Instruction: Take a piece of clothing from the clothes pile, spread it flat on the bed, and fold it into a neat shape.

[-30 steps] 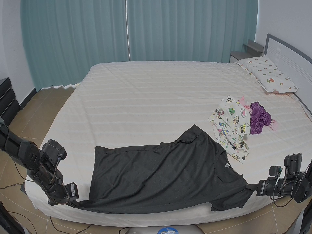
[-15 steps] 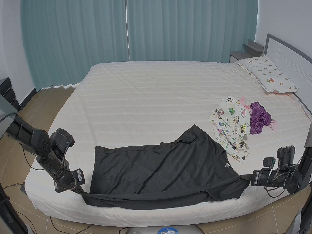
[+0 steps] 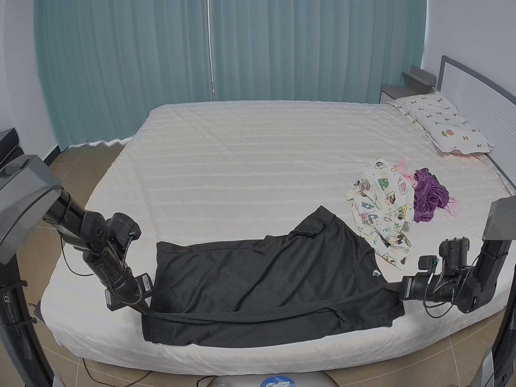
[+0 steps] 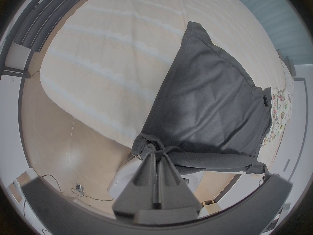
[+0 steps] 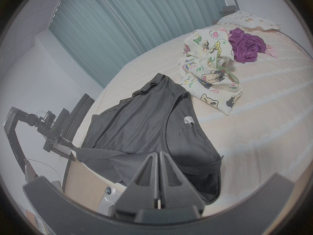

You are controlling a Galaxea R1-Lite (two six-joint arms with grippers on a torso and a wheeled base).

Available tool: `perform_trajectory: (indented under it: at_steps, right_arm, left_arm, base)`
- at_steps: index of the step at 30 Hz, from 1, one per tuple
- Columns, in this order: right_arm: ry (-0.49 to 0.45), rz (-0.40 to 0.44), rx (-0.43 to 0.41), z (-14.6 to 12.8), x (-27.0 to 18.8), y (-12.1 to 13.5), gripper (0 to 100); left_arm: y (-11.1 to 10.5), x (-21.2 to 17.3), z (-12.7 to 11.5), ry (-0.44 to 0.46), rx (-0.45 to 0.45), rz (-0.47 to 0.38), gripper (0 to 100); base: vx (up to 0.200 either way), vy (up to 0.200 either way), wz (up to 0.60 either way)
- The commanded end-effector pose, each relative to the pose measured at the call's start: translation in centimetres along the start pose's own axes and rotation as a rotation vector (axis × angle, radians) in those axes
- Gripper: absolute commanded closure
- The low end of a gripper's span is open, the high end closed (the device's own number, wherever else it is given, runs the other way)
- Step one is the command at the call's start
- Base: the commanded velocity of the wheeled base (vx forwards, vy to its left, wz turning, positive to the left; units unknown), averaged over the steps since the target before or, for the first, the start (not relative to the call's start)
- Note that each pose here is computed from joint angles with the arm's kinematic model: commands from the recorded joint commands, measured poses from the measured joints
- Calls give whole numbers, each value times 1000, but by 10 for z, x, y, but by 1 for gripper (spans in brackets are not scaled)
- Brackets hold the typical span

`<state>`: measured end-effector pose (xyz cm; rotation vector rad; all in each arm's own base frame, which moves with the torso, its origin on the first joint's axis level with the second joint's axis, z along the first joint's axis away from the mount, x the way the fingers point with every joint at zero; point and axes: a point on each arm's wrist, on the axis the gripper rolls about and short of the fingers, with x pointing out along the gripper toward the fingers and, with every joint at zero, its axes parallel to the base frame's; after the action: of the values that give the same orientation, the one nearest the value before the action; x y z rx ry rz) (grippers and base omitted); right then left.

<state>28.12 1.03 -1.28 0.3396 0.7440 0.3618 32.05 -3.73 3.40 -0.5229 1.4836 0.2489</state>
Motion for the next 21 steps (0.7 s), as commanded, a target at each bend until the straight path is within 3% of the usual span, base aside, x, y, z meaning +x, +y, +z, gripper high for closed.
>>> perform_trajectory:
  at_steps: [1,10,21]
  right_arm:
    - [27,-8,10,-5,15,-6,100]
    - [9,-19,6,0,31,-13,100]
    - [-20,-13,44,7,38,-15,100]
  left_arm:
    - [-5,12,10,5,-8,11,100]
    - [-12,25,13,-33,-18,94,100]
    - [-18,32,11,-50,-14,132,100]
  base:
    - [0,0,0]
    - [0,0,0]
    - [0,0,0]
